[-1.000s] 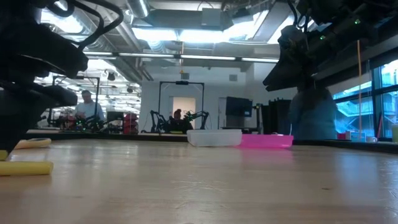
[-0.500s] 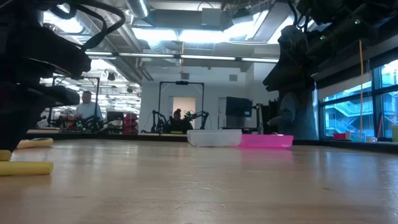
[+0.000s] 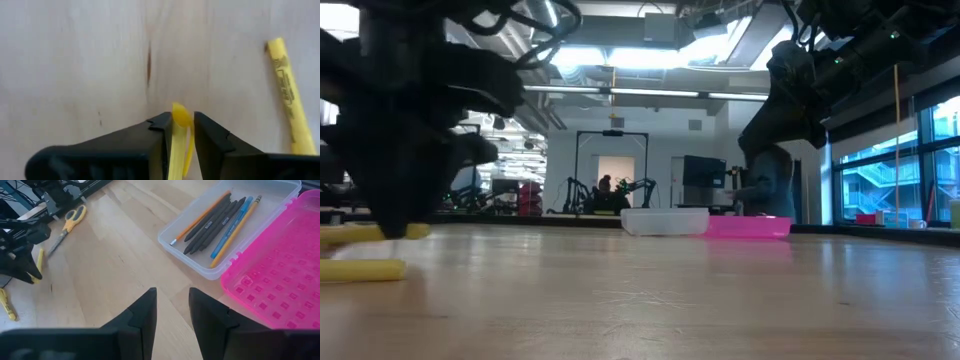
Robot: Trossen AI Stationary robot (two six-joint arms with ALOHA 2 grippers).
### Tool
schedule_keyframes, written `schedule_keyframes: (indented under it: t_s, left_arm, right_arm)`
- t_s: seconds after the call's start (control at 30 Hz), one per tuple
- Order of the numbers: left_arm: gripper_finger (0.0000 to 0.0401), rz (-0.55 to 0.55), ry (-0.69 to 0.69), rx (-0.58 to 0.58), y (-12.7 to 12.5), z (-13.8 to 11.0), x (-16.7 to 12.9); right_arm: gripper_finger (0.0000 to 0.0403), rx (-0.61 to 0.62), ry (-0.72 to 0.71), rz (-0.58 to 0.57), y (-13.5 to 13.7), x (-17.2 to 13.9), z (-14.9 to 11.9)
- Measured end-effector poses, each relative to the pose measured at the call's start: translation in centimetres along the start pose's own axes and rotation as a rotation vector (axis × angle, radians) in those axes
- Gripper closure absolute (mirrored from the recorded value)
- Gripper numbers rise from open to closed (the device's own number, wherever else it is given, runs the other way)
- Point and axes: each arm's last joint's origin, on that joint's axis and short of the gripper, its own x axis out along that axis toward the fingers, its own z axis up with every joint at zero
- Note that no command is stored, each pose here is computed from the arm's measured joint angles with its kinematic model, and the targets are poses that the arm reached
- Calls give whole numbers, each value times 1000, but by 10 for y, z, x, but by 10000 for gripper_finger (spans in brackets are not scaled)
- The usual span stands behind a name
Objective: Pick & place school supplies into a supply box
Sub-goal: Put the yellow pen into the transparent supply box
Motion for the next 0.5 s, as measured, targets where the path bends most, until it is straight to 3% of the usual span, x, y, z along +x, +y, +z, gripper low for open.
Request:
schedule_keyframes:
  t_s: [0.2,0.4,0.5]
  left_arm:
    - [347,70,-83,-10,20,21,-9]
    - [347,75,-185,-74,48,49,-24]
    - [347,83,-255,-48,61,66,-37]
  right_arm:
    - [284,0,0,0,0,0,0]
    - [284,2,0,0,0,0,0]
    - [284,2,0,0,0,0,0]
